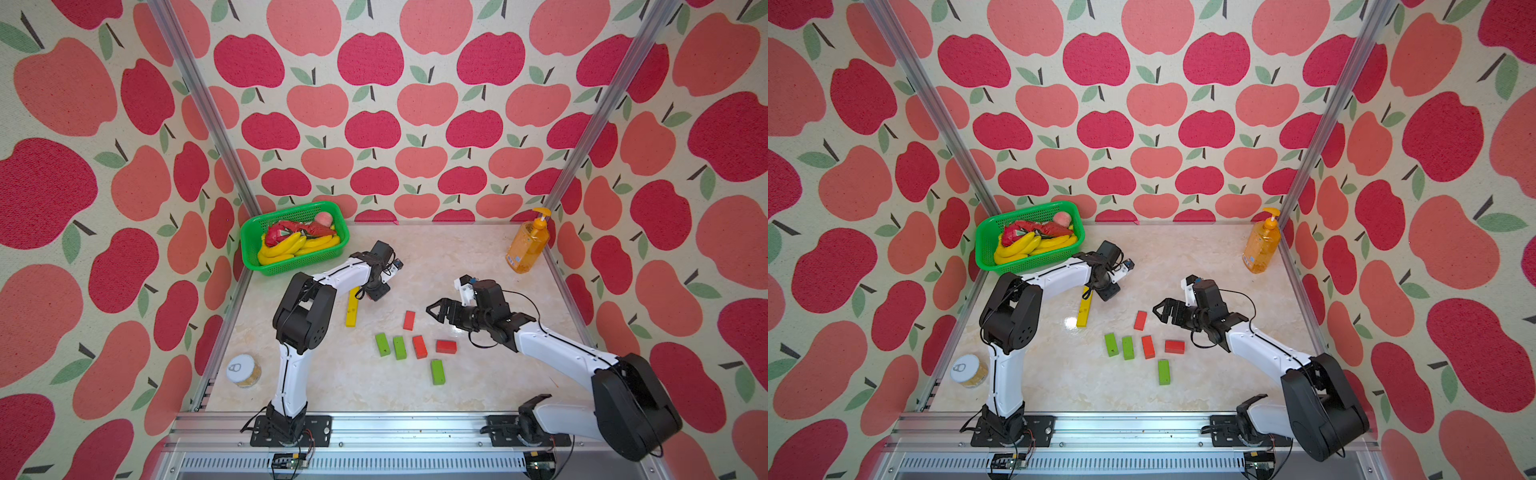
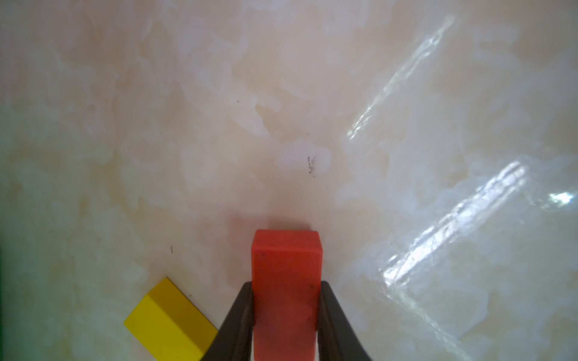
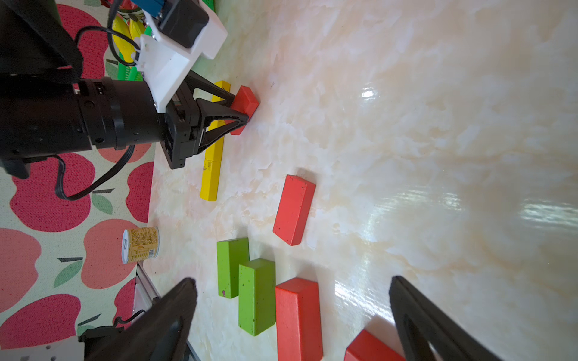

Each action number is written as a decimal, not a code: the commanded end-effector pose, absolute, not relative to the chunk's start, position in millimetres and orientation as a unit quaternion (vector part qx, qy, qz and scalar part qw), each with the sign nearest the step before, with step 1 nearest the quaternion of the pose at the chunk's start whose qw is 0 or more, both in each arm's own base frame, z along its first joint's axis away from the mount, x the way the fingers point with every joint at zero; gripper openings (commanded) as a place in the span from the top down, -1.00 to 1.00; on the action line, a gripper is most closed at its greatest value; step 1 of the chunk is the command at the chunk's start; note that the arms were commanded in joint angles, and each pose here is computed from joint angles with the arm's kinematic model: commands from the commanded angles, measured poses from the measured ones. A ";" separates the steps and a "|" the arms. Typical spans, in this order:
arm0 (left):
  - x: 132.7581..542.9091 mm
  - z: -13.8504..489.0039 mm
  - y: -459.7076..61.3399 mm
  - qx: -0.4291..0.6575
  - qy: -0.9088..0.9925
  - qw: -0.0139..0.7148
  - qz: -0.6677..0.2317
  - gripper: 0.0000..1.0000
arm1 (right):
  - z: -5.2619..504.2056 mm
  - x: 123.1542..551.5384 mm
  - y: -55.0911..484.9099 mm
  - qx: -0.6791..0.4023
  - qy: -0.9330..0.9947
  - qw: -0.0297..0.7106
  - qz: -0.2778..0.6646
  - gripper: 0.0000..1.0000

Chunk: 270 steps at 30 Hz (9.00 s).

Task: Assemble the letter k with building blocks
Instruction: Assemble the building block at the center of the board, then adjust the building block at the center of the board.

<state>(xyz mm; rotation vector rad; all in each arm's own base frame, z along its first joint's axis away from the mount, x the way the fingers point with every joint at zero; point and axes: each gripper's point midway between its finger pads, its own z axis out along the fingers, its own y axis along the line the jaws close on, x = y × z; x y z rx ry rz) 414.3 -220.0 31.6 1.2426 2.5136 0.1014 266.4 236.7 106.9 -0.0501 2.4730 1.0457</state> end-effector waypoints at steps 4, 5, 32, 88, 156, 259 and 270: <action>389.7 17.2 -203.0 0.448 0.886 0.114 0.045 0.70 | 115.2 266.9 241.0 -0.021 0.889 0.232 0.395 -0.99; 389.3 17.4 -202.8 0.448 0.886 0.115 0.045 0.69 | 115.3 266.6 241.5 -0.022 0.889 0.232 0.395 -0.99; 391.4 26.3 -210.5 0.448 0.883 0.132 0.045 -0.24 | 114.0 266.0 242.0 -0.024 0.889 0.231 0.395 -0.99; 397.5 5.9 -192.2 0.430 0.896 0.098 0.045 0.22 | 113.8 265.3 240.2 -0.024 0.890 0.233 0.391 -0.99; 398.5 -8.7 -191.0 0.434 0.895 0.078 0.062 0.12 | 114.6 267.1 243.1 -0.025 0.889 0.232 0.394 -0.99; 349.5 14.7 -199.3 -0.035 0.998 0.044 0.016 0.47 | 102.5 263.1 262.9 -0.042 0.893 0.207 0.398 -0.99; 361.0 14.0 -207.3 -0.042 0.998 0.045 -0.005 0.44 | 100.7 262.7 263.2 -0.042 0.893 0.206 0.398 -0.99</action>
